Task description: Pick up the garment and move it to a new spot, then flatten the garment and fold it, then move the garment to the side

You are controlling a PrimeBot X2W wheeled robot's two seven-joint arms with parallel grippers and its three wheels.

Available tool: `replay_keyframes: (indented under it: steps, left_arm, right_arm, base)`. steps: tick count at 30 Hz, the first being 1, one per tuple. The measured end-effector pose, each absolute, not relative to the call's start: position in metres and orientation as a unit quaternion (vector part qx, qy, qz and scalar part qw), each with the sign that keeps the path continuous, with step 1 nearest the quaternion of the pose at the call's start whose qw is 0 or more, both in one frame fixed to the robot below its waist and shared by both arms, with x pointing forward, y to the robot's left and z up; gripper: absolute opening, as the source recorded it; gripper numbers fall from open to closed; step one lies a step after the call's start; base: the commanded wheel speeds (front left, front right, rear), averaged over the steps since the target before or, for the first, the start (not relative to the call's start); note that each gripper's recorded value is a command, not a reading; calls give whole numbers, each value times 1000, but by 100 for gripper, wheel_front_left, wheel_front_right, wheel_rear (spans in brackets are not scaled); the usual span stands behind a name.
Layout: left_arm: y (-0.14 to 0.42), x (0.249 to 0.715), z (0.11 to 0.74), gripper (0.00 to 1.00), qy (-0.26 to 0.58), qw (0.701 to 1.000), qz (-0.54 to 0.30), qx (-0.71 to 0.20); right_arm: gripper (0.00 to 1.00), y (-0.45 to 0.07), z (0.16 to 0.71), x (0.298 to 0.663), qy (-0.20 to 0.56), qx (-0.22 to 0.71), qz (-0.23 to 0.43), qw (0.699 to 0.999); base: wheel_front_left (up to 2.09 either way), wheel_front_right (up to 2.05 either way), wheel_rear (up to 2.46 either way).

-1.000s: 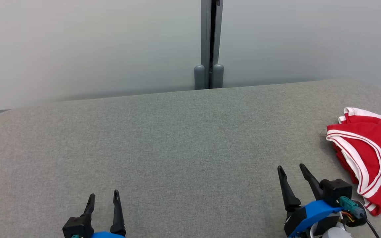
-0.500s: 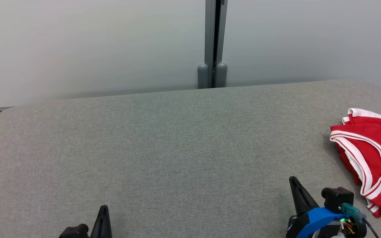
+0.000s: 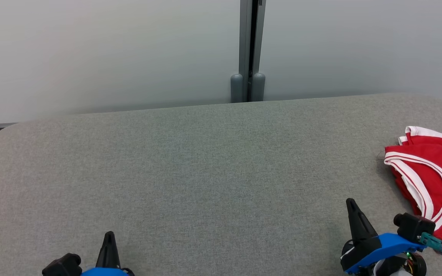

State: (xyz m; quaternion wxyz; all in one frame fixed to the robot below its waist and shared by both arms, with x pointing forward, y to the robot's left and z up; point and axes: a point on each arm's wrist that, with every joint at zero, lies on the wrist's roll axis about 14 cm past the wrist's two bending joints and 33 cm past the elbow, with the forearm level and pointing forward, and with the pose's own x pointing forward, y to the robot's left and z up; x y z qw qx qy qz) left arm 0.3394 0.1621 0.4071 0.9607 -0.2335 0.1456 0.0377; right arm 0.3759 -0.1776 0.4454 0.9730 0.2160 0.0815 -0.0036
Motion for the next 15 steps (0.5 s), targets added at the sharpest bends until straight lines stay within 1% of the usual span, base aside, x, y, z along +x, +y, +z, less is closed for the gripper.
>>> replay_keyframes:
  steps: [15]
  left_arm:
    - [169, 351, 420, 0, 133, 928, 55, -344]
  right_arm:
    - [0, -186, 455, 379, 70, 329, -27, 941]
  base:
    - [0, 0, 0]
